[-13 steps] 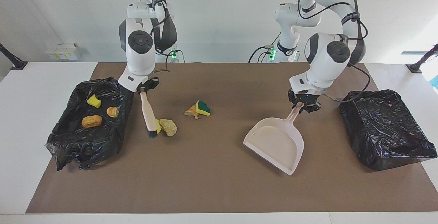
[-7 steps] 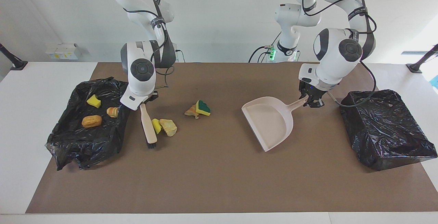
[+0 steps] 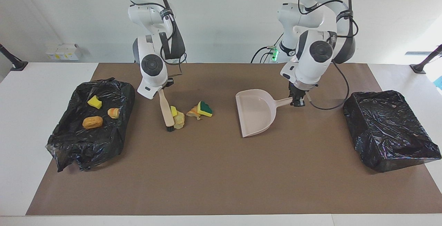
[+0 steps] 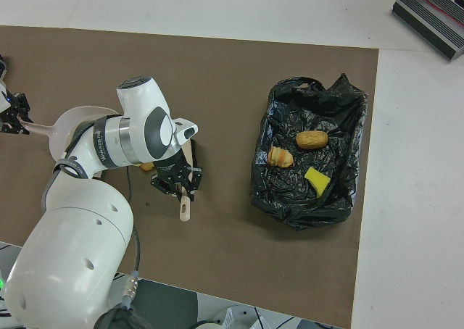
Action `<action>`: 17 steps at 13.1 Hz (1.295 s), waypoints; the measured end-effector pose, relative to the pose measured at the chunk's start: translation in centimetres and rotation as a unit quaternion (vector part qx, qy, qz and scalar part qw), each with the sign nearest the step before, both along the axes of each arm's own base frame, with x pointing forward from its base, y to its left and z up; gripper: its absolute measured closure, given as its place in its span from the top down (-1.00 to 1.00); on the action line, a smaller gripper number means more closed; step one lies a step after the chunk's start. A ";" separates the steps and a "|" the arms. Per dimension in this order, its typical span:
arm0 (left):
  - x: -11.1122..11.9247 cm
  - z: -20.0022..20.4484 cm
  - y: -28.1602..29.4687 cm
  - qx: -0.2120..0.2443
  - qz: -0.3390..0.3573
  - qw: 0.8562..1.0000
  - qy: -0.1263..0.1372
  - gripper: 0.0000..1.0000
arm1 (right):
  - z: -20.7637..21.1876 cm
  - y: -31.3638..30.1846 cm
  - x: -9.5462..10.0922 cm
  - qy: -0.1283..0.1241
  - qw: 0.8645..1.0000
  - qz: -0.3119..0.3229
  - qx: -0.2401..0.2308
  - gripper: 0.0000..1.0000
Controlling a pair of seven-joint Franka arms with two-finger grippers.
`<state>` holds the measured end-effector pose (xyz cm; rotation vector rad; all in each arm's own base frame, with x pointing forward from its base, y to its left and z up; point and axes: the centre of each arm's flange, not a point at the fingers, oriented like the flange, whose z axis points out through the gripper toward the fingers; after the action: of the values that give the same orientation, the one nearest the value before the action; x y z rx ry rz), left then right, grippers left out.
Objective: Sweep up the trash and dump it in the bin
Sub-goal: 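Sweep the remaining sponge pieces with the right gripper into the left-held dustpan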
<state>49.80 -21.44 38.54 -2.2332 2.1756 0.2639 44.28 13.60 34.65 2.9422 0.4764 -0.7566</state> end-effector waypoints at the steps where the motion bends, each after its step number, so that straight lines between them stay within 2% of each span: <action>1: -0.6 -0.2 -0.3 0.004 0.002 1.000 -0.007 -0.37 | 0.1 1.2 -0.9 0.004 1.000 0.000 0.011 -0.48; 4: -2.1 0.0 -1.0 0.005 0.006 1.000 -0.014 -0.37 | 0.1 3.4 -2.1 0.013 0.999 -0.021 0.047 -0.48; 10: -4.4 -1.5 -3.7 0.007 0.008 1.000 -0.020 -0.37 | 0.3 6.2 -1.7 -0.013 0.990 -0.090 0.105 -0.48; 13: -5.3 -1.6 -5.1 0.009 0.012 1.000 -0.022 -0.37 | 0.6 8.3 -1.8 -0.024 0.983 -0.118 0.142 -0.48; 17: -5.2 -1.6 -5.2 0.005 0.011 1.000 -0.028 -0.37 | 1.7 13.7 -3.1 -0.029 0.967 -0.164 0.190 -0.48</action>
<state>44.63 -26.65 36.94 -2.2329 2.1179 0.2103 41.19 27.34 36.38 3.4491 0.1378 -0.6651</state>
